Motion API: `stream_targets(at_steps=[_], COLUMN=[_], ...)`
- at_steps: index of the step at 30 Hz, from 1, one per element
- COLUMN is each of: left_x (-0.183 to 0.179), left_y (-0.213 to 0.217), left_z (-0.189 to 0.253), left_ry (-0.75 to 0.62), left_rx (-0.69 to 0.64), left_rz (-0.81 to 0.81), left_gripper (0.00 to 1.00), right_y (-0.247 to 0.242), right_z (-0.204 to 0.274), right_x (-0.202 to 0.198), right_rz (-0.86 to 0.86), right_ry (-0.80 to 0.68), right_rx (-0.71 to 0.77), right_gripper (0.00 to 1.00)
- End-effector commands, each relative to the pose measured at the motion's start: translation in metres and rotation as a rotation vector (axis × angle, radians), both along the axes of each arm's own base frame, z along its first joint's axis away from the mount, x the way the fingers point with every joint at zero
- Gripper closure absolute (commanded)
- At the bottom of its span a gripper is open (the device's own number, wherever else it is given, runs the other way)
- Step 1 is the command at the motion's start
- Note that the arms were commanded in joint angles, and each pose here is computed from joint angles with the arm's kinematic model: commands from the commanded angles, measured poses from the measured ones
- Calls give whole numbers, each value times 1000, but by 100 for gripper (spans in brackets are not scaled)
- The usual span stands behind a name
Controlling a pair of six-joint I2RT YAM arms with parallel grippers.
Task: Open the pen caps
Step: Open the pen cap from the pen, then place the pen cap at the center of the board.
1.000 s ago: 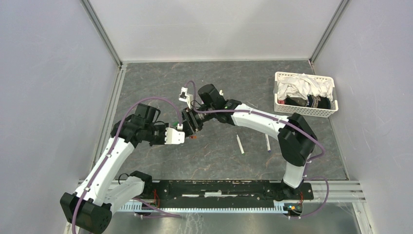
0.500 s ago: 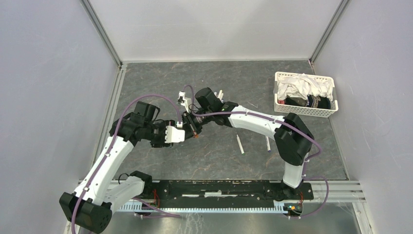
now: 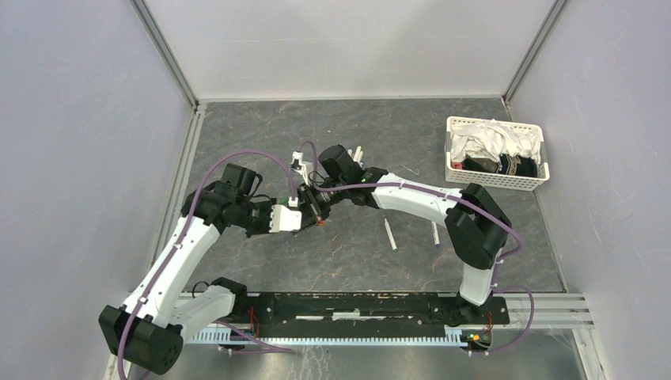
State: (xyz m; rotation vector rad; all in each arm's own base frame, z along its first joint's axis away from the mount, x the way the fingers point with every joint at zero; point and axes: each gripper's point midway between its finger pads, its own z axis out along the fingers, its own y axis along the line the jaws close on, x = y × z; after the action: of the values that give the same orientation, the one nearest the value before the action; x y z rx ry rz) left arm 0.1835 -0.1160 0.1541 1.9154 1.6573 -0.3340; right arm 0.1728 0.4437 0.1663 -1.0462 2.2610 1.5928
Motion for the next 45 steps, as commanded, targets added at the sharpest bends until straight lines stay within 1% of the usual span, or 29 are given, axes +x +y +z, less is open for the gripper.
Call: stream_targets(at_steps=[1,5,12,14,17,19,22,25,28,30,32,36,38,41,45], left_x=[-1,2,28,36,48,56,65,78,91,99,106,122,127,127,121], left_y=[-1,8,43,47,42,32,9,-11,-22,-28,-32,-30,-25,-21,-25], left_z=[3,-5,-21,-21,-14,-12,-17,-26,-44,-55,-64,-87,-99,-112,-109], left_ry=[-3,-16,-91,-110,-148,-151,-92,-14,68,100,113,74,75,114,122], left_rx=[3,66,286,316,292,234,105,1,-35,-49,-49,18,57,94,73], left_rz=[-24,-36,-10,3,31,69,146,227,306,346,367,424,461,506,492], left_gripper=[98,98,98,98,98,98,98,97,94,92,86,79,76,71,64], right_y=[-12,-33,-75,-85,-100,-112,-141,-180,-221,-246,-271,-310,-320,-331,-342], right_z=[23,13,4,-4,-12,-19,-34,-47,-57,-68,-76,-99,-111,-124,-135], right_x=[0,1,-1,-4,-3,4,26,49,61,63,66,66,64,63,65], right_rz=[12,-1,-34,-44,-77,-131,-291,-490,-663,-752,-842,-961,-984,-1008,-1037], right_ry=[-55,-61,-123,-126,-147,-177,-244,-338,-396,-409,-437,-463,-470,-473,-483], right_rx=[65,34,-22,-46,-77,-108,-214,-359,-469,-537,-611,-754,-794,-845,-905], right_gripper=[100,100,100,100,100,100,100,100,100,100,100,100,100,100,98])
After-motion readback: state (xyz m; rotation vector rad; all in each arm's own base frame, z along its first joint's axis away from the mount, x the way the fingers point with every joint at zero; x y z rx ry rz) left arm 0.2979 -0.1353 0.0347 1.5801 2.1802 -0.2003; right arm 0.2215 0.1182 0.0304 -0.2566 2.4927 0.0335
